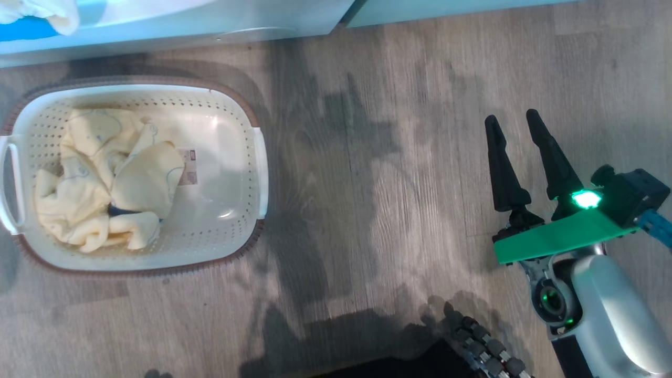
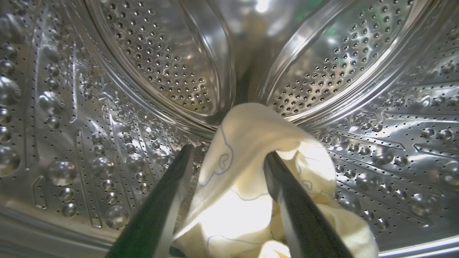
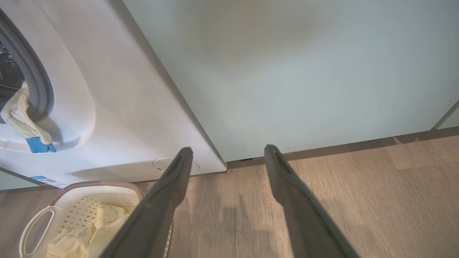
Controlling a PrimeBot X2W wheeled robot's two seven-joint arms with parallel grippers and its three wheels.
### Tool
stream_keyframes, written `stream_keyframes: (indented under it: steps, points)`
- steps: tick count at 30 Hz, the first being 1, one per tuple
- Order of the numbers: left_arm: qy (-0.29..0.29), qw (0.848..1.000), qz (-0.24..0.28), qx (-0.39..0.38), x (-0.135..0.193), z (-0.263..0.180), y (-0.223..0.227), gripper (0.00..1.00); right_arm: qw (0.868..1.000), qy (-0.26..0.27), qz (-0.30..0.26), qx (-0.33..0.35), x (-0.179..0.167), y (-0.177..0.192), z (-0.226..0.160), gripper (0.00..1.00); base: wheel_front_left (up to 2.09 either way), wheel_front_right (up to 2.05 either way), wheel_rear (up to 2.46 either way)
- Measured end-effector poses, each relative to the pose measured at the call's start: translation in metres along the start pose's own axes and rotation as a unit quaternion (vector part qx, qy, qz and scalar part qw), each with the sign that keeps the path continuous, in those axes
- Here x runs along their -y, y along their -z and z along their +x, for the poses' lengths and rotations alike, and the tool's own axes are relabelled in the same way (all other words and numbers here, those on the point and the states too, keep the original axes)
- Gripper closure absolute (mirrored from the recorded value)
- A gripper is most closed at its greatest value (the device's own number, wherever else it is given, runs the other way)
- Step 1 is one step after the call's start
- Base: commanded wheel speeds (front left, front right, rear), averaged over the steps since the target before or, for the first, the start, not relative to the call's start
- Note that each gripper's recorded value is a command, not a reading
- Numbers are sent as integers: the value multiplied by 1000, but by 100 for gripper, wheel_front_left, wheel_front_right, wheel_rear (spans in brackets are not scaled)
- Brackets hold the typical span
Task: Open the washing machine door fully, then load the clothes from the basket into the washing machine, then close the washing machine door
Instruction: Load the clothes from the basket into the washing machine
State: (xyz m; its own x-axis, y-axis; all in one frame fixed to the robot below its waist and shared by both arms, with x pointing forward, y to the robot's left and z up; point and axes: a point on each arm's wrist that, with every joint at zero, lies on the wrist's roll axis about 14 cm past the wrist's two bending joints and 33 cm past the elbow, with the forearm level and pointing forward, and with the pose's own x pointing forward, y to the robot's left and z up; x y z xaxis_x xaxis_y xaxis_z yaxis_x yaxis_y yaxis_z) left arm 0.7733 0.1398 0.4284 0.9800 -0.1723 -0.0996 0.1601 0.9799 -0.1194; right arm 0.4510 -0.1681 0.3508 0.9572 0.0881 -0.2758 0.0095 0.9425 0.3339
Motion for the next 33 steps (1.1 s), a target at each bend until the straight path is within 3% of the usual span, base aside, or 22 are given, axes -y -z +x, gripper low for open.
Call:
stream_keyframes:
  steps: [20, 33]
  points:
    - [8, 999, -30, -24, 14, -63, 12, 0, 999, -28, -13, 45, -21, -33, 3, 0, 0, 0, 0]
    - [-3, 1000, -14, 5, 21, -154, 18, 0, 998, -40, -18, 55, -31, -41, -10, 0, 0, 0, 0]
